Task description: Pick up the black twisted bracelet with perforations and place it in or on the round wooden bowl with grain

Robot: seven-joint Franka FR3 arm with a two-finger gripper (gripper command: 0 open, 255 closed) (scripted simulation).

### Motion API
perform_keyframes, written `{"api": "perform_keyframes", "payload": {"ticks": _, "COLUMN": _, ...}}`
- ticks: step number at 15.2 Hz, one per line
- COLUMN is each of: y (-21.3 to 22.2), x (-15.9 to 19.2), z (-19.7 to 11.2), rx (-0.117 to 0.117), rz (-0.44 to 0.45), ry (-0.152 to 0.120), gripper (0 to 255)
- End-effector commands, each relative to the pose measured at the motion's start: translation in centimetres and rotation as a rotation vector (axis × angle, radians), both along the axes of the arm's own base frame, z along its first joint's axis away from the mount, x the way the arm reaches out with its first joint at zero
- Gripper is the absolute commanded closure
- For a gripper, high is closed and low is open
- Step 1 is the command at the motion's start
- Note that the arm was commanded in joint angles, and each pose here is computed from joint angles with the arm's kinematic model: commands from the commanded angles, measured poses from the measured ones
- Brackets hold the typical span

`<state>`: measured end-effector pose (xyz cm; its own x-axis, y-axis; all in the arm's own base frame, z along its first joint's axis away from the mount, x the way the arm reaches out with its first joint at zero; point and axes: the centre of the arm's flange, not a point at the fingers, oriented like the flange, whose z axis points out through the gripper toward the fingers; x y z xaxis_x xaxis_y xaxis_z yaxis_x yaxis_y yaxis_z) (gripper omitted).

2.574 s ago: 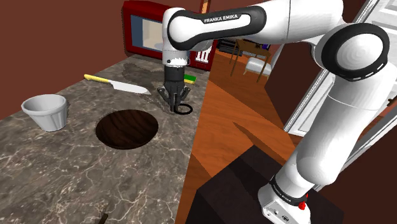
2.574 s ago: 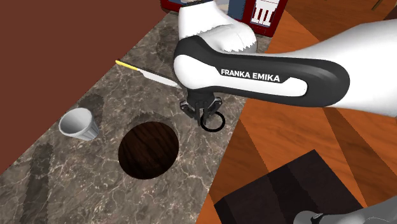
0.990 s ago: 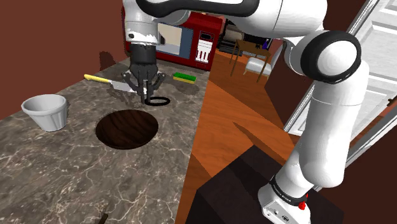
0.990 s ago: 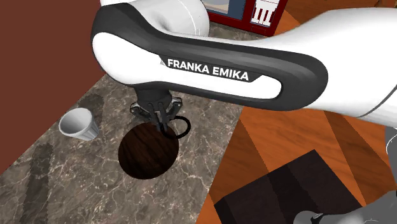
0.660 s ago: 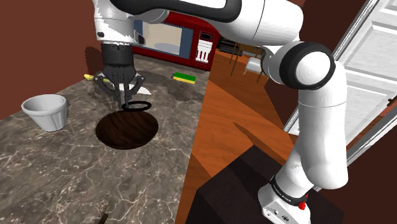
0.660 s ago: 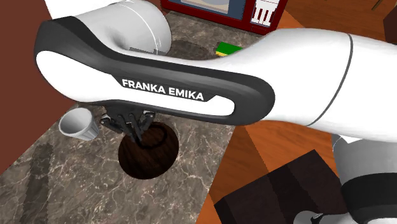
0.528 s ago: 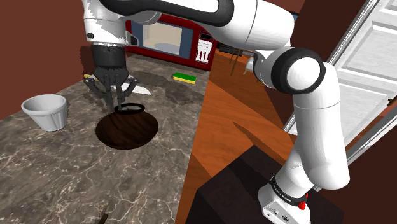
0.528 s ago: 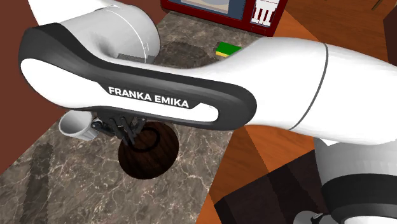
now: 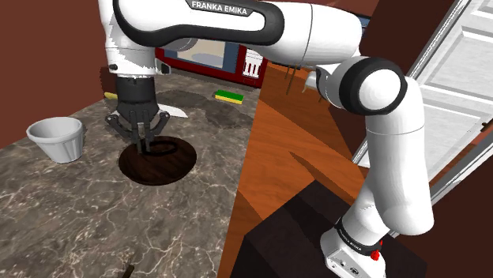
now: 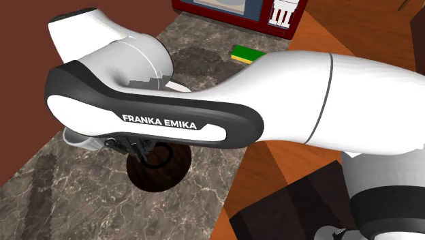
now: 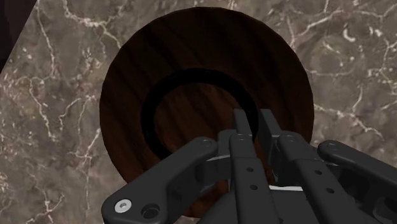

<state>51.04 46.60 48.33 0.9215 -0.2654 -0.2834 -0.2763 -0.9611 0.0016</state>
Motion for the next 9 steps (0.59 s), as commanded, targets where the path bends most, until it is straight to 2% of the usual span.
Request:
{"api": "perform_keyframes", "payload": {"ticks": 1, "y": 0.1, "x": 0.0, "z": -0.9, "rx": 0.0, "rz": 0.0, "ry": 0.0, "gripper": 255}}
{"api": "perform_keyframes", "payload": {"ticks": 5, "y": 0.1, "x": 0.0, "z": -3.1, "rx": 0.0, "rz": 0.0, "ry": 0.0, "gripper": 255}}
{"api": "perform_keyframes", "payload": {"ticks": 9, "y": 0.1, "x": 0.0, "z": -3.1, "rx": 0.0, "rz": 0.0, "ry": 0.0, "gripper": 255}}
